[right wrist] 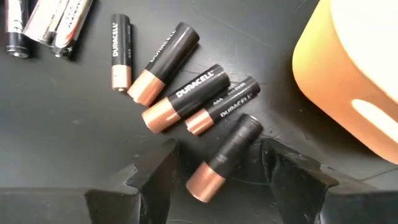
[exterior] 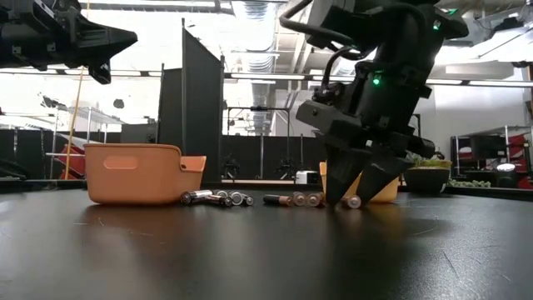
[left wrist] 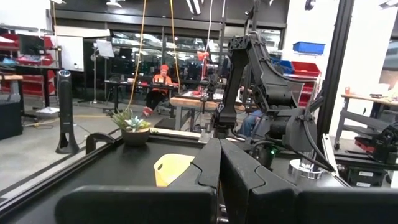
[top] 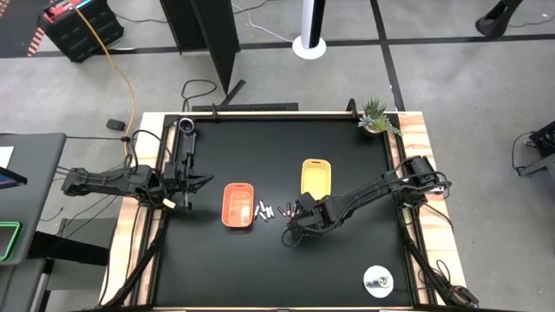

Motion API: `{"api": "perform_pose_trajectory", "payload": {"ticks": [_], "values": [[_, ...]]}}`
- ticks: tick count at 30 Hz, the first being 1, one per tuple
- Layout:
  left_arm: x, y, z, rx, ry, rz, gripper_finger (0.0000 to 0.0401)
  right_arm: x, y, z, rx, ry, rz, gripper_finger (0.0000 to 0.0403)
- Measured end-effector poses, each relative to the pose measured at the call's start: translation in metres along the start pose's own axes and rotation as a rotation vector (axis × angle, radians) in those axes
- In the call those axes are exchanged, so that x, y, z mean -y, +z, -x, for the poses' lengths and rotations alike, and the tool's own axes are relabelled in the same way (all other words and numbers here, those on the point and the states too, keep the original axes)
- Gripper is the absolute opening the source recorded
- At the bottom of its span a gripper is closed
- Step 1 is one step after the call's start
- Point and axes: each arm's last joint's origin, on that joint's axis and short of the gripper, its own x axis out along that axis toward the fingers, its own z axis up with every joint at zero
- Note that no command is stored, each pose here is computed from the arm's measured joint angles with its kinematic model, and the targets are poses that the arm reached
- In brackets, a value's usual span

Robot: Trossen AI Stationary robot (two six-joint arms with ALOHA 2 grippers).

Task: Sort batteries
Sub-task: Put the big brown battery into the yellow bin

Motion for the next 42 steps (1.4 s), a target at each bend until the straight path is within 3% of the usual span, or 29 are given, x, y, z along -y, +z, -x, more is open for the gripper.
{"api": "perform_pose_trajectory", "payload": {"ticks": [8, 19, 24, 42], "values": [[0.0, -0.001, 0.0, -0.006, 0.0, -0.001, 0.0, 0.0, -0.002, 0.001, -0.01, -0.001, 0.019, 0.0236], [0.0, -0.001, 0.0, -0.007, 0.001, -0.001, 0.0, 0.0, -0.011, 0.004, -0.031, -0.016, 0.036, 0.0108], [0.0, -0.001, 0.0, -0.007, 0.0, -0.001, 0.0, -0.001, -0.012, 0.004, -0.04, -0.012, 0.036, 0.0068], [0.0, -0.001, 0.0, -0.005, 0.0, 0.015, 0.0, -0.004, -0.015, 0.007, -0.055, 0.002, 0.059, 0.0056]]}}
